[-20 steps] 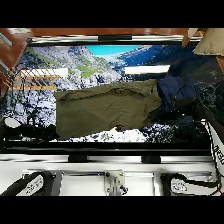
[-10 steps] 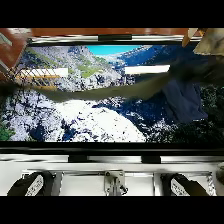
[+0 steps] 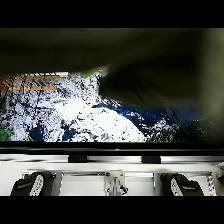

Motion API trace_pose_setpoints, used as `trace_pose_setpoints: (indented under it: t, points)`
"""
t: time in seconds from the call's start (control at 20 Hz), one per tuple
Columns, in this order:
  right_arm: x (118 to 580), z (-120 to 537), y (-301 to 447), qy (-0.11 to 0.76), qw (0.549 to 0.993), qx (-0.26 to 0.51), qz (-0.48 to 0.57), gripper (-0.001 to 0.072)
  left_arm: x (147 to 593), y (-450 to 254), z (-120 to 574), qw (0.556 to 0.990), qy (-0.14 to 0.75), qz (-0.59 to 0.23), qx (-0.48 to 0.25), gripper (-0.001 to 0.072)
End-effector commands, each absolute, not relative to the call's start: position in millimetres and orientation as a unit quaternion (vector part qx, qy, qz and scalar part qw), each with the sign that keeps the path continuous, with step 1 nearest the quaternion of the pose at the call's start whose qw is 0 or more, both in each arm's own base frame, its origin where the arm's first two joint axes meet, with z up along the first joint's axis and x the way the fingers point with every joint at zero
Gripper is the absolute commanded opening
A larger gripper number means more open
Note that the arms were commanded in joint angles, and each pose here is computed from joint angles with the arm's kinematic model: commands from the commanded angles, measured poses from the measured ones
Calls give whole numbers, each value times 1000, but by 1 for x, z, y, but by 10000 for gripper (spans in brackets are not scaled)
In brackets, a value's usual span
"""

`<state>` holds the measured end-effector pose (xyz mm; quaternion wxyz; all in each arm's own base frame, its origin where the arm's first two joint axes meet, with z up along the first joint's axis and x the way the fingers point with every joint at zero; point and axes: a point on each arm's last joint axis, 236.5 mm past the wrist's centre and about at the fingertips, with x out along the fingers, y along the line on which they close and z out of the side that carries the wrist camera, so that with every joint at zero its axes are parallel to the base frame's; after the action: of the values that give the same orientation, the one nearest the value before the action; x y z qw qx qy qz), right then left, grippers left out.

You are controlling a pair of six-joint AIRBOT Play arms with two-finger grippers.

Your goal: Fold the shirts.

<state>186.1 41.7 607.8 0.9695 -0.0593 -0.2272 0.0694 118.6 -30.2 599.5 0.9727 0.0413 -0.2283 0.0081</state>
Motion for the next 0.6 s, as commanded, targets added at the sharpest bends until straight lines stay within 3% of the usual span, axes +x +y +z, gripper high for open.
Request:
trace_pose_setpoints:
  t: [0.0, 0.2, 0.35, 0.55]
  points:
    - [152, 597, 35, -202, 975, -86, 39, 58, 92, -24, 594, 973, -219, 44, 56, 30]
    - [185, 535, 26, -63, 994, -78, 34, 58, 118, -7, 567, 984, -154, 67, 60, 30]
    - [240, 458, 21, 107, 992, -32, 52, 58, 179, 21, 487, 996, 2, 81, 46, 30]
    - [312, 295, 28, 392, 913, 69, 87, 58, 264, 47, 323, 971, 228, 66, -5, 30]
